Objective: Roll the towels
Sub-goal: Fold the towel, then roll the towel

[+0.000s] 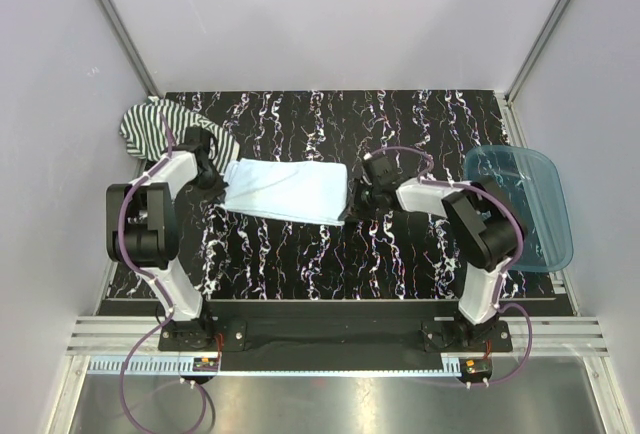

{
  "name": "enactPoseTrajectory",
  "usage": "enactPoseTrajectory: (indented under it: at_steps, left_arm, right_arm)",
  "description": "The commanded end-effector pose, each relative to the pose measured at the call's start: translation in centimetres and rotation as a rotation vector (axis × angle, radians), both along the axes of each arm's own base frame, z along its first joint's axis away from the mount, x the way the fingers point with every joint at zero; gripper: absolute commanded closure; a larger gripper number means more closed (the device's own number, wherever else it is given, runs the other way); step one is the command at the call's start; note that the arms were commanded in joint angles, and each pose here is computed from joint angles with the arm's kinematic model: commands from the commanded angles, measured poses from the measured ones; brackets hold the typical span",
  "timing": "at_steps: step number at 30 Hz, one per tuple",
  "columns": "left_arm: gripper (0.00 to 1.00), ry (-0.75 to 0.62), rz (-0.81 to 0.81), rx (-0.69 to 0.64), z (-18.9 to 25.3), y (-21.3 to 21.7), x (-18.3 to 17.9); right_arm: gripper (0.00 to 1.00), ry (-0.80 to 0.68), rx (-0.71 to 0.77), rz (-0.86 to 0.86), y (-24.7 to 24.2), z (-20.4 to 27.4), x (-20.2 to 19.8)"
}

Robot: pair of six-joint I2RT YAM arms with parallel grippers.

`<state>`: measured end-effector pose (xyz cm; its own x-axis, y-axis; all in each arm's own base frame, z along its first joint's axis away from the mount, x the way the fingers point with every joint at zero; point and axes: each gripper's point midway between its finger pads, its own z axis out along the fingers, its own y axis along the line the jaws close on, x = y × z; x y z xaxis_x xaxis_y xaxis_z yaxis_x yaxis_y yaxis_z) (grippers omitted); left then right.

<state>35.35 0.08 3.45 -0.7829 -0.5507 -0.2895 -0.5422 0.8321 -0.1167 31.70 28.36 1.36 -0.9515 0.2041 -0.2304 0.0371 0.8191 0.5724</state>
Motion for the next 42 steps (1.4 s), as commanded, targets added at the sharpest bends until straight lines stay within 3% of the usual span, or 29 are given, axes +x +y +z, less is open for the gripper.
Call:
enactPoseTrajectory:
  at_steps: [1, 18, 21, 22, 24, 26, 30, 33, 37, 42]
  left_arm:
    - [0.91, -0.030, 0.037, 0.075, 1.1, 1.7, 0.0]
    - [0.80, 0.022, 0.049, 0.087, 1.1, 1.5, -3.6]
    - [0.79, -0.030, 0.057, 0.111, 3.0, 1.7, -3.6]
    - [0.77, -0.083, 0.053, 0.135, 4.6, 1.8, -3.4]
    - [0.72, -0.138, 0.044, 0.181, 6.8, 2.2, -3.3]
    - [0.60, -0.231, -0.028, 0.239, 9.7, 0.5, -3.2]
    - [0.53, -0.361, -0.161, 0.293, 13.5, -3.7, -4.0]
    - [0.50, -0.472, -0.273, 0.319, 15.6, -8.4, -4.9]
    - [0.40, -0.557, -0.491, 0.284, 15.9, -16.9, -6.9]
    - [0.16, -0.642, -0.731, 0.233, 15.5, -27.3, -9.8]
  right_arm:
    - [1.00, 0.063, -0.121, -0.046, -3.6, -1.9, -2.8]
    - [1.00, 0.123, -0.225, -0.097, -8.5, -2.8, -8.8]
    - [0.88, 0.120, -0.260, -0.114, -9.3, -2.4, -9.0]
    - [0.66, 0.109, -0.260, -0.118, -9.4, -2.0, -8.8]
    - [0.51, 0.104, -0.278, -0.123, -9.8, -1.4, -8.9]
    - [0.38, 0.075, -0.278, -0.129, -9.9, 0.2, -8.6]
    - [0.24, -0.009, -0.302, -0.154, -10.8, 4.3, -7.6]
    - [0.03, -0.111, -0.356, -0.211, -12.5, 8.1, -6.4]
    - [0.00, -0.238, -0.362, -0.309, -14.6, 12.8, -4.9]
    - [0.00, -0.279, -0.289, -0.372, -16.0, 16.1, -4.0]
